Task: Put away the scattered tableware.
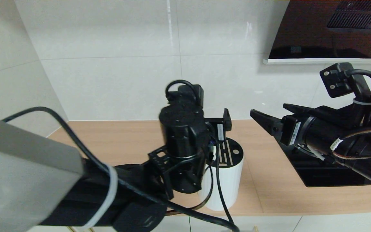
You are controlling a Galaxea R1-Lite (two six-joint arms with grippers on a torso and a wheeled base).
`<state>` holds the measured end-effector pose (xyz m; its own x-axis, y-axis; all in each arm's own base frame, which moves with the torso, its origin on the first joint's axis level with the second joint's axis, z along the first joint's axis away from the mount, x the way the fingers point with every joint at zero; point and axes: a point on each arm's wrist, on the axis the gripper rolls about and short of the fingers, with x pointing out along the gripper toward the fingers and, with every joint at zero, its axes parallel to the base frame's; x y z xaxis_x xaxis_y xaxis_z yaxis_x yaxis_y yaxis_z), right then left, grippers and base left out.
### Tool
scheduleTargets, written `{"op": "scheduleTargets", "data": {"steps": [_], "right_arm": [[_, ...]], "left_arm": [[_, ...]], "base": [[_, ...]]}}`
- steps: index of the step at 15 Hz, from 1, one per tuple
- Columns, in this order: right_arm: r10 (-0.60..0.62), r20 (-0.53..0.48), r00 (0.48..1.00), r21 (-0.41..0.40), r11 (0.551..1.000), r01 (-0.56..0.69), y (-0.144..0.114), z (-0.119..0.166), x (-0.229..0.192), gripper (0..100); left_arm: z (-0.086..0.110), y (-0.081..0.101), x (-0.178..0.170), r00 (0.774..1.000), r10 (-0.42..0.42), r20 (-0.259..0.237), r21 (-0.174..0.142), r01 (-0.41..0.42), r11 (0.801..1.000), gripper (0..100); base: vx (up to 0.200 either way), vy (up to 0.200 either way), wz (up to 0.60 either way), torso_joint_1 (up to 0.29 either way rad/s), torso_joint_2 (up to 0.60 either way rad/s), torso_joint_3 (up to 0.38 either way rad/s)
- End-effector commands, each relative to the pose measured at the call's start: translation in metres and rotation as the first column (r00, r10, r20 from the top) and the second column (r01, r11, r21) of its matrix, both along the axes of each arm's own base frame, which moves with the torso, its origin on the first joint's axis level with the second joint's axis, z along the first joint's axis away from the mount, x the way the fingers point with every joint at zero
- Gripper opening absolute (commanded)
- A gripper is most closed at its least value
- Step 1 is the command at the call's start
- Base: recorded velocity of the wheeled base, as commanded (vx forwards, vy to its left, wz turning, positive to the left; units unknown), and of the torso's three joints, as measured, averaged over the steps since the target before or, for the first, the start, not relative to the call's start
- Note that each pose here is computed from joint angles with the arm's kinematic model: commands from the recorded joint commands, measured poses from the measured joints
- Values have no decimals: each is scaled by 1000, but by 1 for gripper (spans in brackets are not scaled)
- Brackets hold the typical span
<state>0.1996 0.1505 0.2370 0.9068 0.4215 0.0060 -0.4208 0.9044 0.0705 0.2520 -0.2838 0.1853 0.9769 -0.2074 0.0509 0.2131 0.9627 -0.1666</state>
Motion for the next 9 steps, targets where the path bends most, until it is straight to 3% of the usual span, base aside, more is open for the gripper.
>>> {"op": "scheduleTargets", "data": {"steps": [1,2,3,4,5,6,7,9], "right_arm": [[-10,13,1000,10,1000,10,-4,4,-2,100],[-58,31,998,24,998,57,-18,10,0,100],[-80,40,996,28,997,79,-27,11,-6,100],[-88,51,995,24,996,87,-32,11,-11,100],[-99,75,992,12,995,99,-42,13,-20,100],[-125,78,989,-1,992,126,-59,4,-39,100],[-148,83,986,2,989,148,-72,0,-52,100],[-253,120,960,31,967,251,-105,-8,-82,100]], "left_arm": [[55,57,-30,996,-5,89,-92,13,996,100],[92,111,-63,980,-57,192,-150,87,985,100],[101,139,-80,967,-82,240,-158,122,980,100],[105,155,-89,961,-83,264,-160,128,979,100],[103,175,-102,961,-77,266,-147,119,982,100],[87,206,-125,977,-30,210,-108,54,993,100],[77,221,-141,984,-7,181,-91,24,996,100],[63,250,-180,986,38,165,-82,-25,996,100]], "base": [[0,0,0,0,0,0],[0,0,0,0,0,0],[0,0,0,0,0,0],[0,0,0,0,0,0],[0,0,0,0,0,0],[0,0,0,0,0,0],[0,0,0,0,0,0],[0,0,0,0,0,0]]}}
